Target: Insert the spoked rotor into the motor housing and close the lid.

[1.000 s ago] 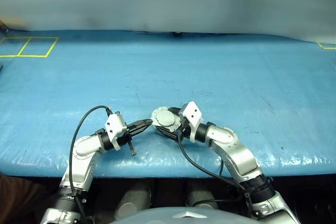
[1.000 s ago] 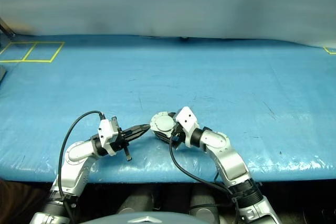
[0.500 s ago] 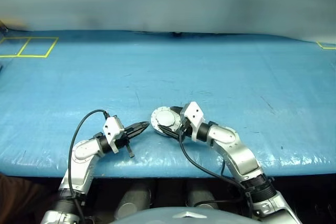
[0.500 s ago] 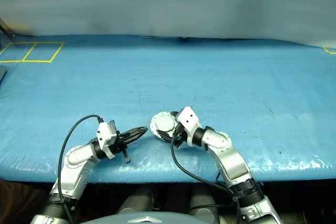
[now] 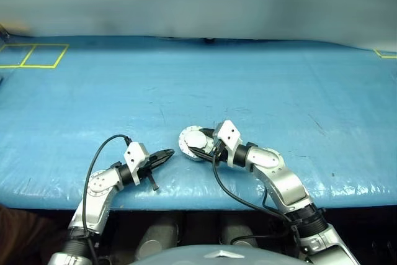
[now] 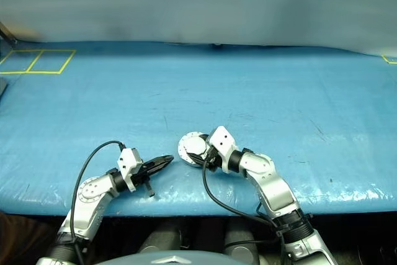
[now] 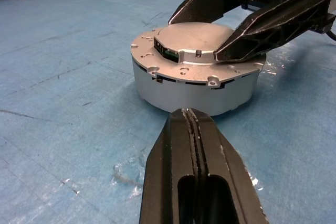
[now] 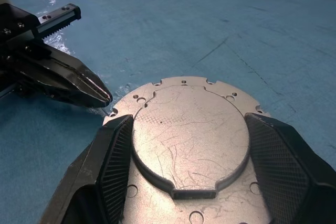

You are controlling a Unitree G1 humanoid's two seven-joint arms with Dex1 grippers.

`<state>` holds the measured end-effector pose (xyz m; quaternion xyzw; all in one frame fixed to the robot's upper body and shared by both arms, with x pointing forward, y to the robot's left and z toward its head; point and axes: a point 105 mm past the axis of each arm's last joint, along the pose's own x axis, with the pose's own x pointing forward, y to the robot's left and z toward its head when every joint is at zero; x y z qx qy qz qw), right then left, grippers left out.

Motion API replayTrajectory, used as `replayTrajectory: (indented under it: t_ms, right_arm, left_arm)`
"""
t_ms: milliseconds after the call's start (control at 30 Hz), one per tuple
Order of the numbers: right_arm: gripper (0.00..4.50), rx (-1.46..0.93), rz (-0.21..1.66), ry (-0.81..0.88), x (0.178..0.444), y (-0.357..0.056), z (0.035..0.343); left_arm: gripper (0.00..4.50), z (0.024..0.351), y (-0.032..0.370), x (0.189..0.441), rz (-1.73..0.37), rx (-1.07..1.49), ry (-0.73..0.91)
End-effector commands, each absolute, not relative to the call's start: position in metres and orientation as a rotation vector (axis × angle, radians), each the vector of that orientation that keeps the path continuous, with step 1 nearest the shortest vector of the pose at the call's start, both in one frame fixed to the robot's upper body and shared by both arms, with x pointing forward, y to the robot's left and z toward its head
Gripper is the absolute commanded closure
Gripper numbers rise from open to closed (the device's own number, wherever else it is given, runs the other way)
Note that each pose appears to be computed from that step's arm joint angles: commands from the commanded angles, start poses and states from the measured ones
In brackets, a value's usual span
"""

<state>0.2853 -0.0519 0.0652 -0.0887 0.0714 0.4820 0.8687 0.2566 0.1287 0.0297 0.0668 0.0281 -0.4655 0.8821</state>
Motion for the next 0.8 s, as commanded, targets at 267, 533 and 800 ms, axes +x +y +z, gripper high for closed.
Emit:
replayTrajectory:
  t_ms: [267,533,800]
  right_arm:
    - [1.52,-0.200,1.013,0.104,0.288,-0.054,0.078]
    - [1.52,-0.207,1.038,0.104,0.287,-0.056,0.083]
    - [1.52,-0.227,1.034,0.119,0.291,-0.060,0.081]
  left_arm:
    - [4.50,0.032,0.119,0.263,-0.944,0.154,0.058]
    - [4.50,0.034,0.113,0.262,-0.955,0.139,0.046]
    - [4.50,0.037,0.110,0.263,-0.953,0.132,0.029]
